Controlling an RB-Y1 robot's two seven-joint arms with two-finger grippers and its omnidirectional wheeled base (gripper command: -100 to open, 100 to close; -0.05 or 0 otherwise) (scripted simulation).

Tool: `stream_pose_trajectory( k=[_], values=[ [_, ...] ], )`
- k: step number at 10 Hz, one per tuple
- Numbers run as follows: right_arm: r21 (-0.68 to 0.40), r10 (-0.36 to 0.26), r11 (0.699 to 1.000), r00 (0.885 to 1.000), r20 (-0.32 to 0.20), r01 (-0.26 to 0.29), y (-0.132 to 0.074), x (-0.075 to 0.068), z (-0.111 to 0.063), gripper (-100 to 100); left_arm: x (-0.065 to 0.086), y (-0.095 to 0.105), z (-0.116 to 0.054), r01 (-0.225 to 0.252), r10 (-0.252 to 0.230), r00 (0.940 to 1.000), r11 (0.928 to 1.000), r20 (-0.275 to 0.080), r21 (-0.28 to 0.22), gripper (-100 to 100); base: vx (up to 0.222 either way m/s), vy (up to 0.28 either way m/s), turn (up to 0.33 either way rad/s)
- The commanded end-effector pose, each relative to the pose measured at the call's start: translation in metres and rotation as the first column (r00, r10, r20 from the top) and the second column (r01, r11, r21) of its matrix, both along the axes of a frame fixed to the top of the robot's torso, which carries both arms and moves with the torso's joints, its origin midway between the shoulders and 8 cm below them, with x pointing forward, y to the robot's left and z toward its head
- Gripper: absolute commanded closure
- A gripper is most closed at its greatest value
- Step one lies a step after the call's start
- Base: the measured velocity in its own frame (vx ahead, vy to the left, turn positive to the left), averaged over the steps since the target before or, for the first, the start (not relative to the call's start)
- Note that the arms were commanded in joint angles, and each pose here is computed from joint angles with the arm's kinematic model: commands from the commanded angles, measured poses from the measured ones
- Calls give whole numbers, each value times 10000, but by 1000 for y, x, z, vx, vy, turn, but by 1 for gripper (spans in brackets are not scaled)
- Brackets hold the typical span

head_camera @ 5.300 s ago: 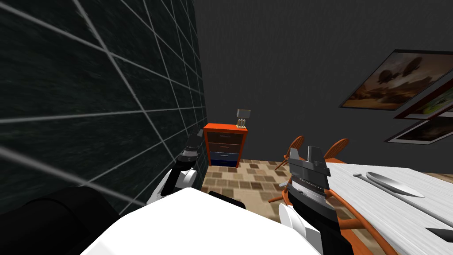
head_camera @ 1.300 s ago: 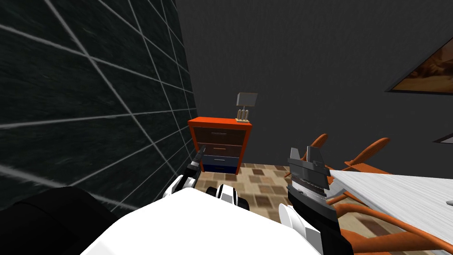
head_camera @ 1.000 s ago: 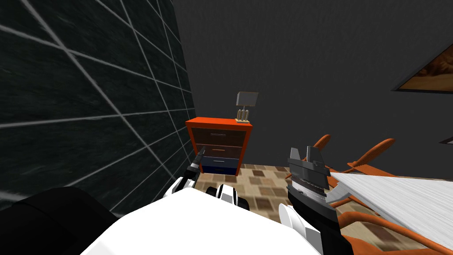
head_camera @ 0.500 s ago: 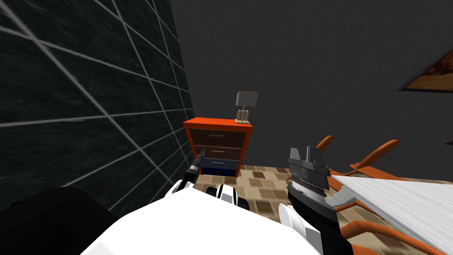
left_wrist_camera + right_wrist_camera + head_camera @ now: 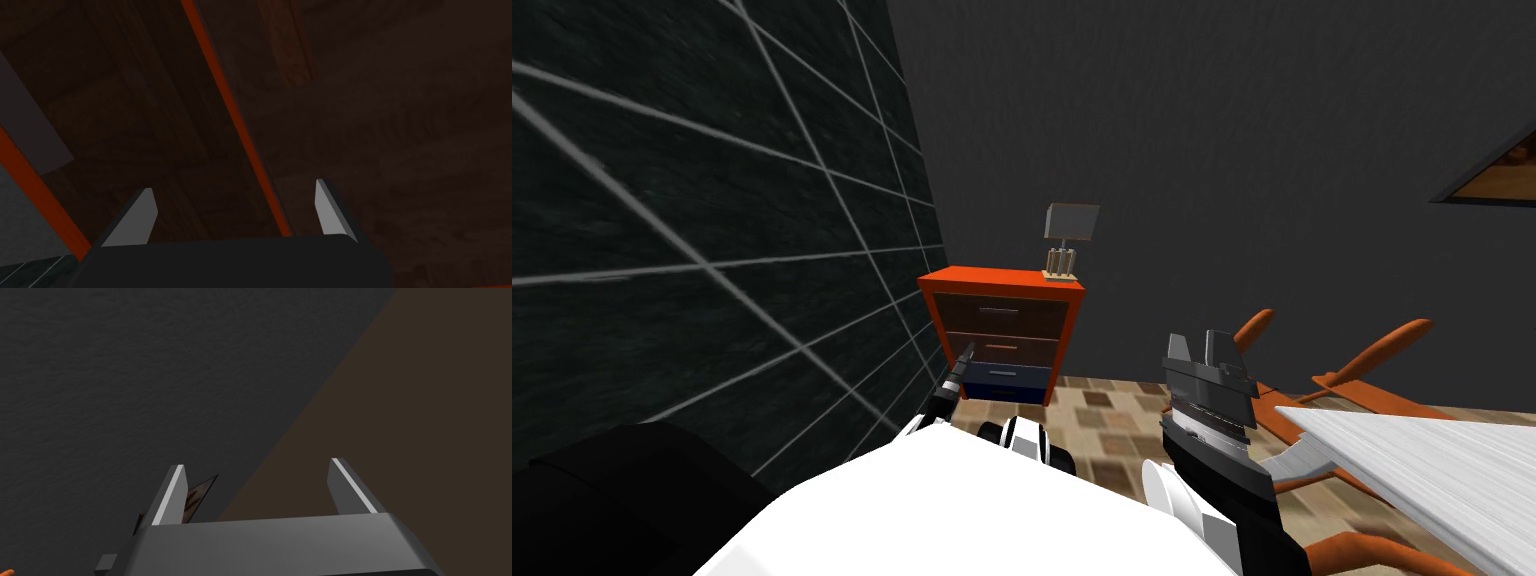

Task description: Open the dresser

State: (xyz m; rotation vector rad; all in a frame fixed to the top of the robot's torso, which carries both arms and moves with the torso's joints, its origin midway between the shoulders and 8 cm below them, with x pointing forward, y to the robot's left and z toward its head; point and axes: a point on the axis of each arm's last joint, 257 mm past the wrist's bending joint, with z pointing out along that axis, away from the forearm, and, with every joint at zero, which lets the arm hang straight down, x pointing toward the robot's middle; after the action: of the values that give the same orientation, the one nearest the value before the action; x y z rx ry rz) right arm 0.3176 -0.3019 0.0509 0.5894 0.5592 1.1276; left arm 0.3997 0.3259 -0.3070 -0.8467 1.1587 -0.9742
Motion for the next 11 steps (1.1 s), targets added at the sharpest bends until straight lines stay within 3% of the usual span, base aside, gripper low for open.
stream_pose_trajectory(
  k=[1,5,6,7,8,9,11],
  values=[
    [0,0,10000,10000,0,0,0,0,0,0,-7,-1,-26,-166,153,9990,9994,-428,-294,-100,89,-30,1],
    [0,0,10000,10000,0,0,0,0,0,0,-17,-16,-58,-428,341,9953,9945,-906,-952,-100,73,-8,2],
    [0,0,10000,10000,0,0,0,0,0,0,-17,-16,-58,-428,341,9953,9945,-906,-952,-100,33,1,0],
    [0,0,10000,10000,1,0,0,0,0,0,-20,-29,-68,-545,405,9937,9893,-1044,-1351,-100,29,0,1],
    [0,0,10000,10000,1,0,0,0,0,0,-20,-35,-71,-590,427,9932,9866,-1082,-1523,-100,38,-5,0],
    [0,0,10000,10000,1,0,0,0,0,0,-19,-29,-68,-554,411,9937,9888,-1040,-1384,-100,17,-4,0],
    [0,0,10000,10000,1,0,0,0,0,0,-6,-26,-62,-556,410,9937,9884,-1045,-1411,-100,40,-5,0]
  ],
)
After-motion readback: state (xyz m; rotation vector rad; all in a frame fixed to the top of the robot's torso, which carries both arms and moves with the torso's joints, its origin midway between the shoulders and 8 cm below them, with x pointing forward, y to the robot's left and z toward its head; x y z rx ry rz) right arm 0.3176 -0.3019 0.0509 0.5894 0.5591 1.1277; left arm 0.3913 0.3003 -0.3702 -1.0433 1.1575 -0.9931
